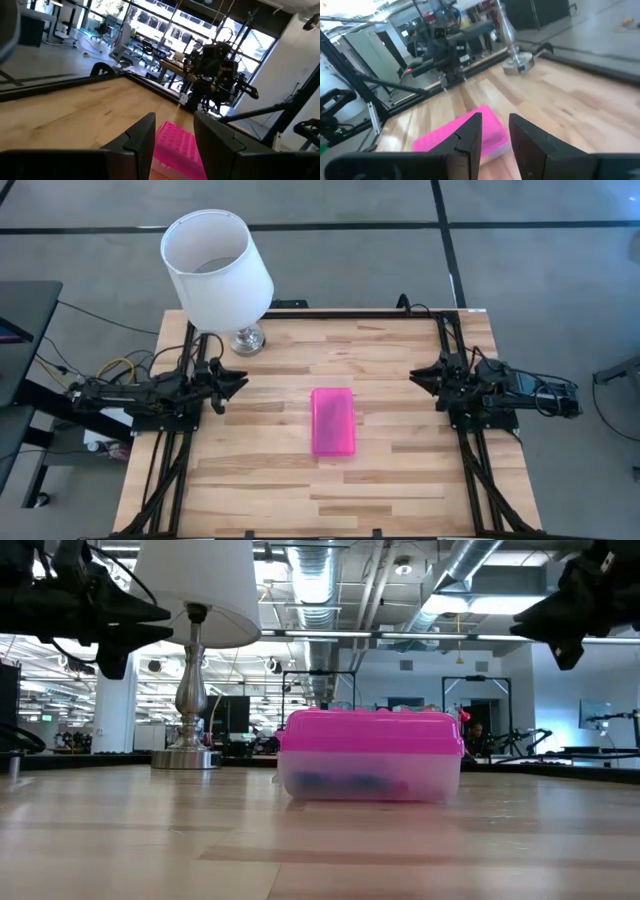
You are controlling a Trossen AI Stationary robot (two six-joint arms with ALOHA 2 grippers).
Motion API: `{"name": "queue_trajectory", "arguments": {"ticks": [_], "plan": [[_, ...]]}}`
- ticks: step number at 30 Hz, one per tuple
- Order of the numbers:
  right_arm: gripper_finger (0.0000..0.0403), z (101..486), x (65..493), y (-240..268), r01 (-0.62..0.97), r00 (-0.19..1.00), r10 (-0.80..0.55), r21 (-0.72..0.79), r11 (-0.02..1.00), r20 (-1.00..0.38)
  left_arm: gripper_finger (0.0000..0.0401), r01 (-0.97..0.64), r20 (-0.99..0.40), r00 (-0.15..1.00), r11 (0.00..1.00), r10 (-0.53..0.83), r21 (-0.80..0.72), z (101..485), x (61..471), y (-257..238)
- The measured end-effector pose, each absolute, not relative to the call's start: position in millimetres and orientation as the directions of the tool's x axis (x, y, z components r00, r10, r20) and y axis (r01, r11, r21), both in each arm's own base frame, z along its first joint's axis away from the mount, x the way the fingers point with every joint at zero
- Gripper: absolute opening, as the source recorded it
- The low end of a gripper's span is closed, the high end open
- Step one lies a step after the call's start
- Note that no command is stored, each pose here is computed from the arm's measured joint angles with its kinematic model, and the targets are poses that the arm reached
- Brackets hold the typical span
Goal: Pick & place school supplies into a supply box
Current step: Return to Home Position
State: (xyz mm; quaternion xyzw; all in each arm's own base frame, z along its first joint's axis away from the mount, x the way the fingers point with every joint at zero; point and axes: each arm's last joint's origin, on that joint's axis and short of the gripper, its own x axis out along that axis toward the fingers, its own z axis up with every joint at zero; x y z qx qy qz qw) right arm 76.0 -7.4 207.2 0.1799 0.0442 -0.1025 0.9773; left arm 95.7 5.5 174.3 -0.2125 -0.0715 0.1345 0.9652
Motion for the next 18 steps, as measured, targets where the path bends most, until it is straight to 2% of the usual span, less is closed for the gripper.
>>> {"name": "queue_trajectory", "arguments": {"ticks": [4, 8, 11, 18], "plan": [[0.0093, 201, 75, -7, 0.244, 0.965, -0.187, 0.358, 0.901, -0.186, 0.0128, -0.223, 0.075, 0.957, 0.875, 0.281, -0.429, 174, 96, 5], [0.0093, 188, 71, -9, 0.332, 0.92, -0.231, 0.319, 0.887, -0.316, 0.0128, -0.251, 0.073, 0.948, 0.867, 0.311, -0.431, 174, 96, 6], [0.0093, 182, 69, -8, 0.374, 0.894, -0.231, 0.356, 0.857, -0.384, 0.0128, -0.273, 0.073, 0.939, 0.859, 0.336, -0.433, 174, 95, 7], [0.0093, 187, 71, -9, 0.357, 0.913, -0.241, 0.358, 0.863, -0.33, 0.0128, -0.289, 0.073, 0.932, 0.853, 0.354, -0.435, 174, 95, 7]]}}
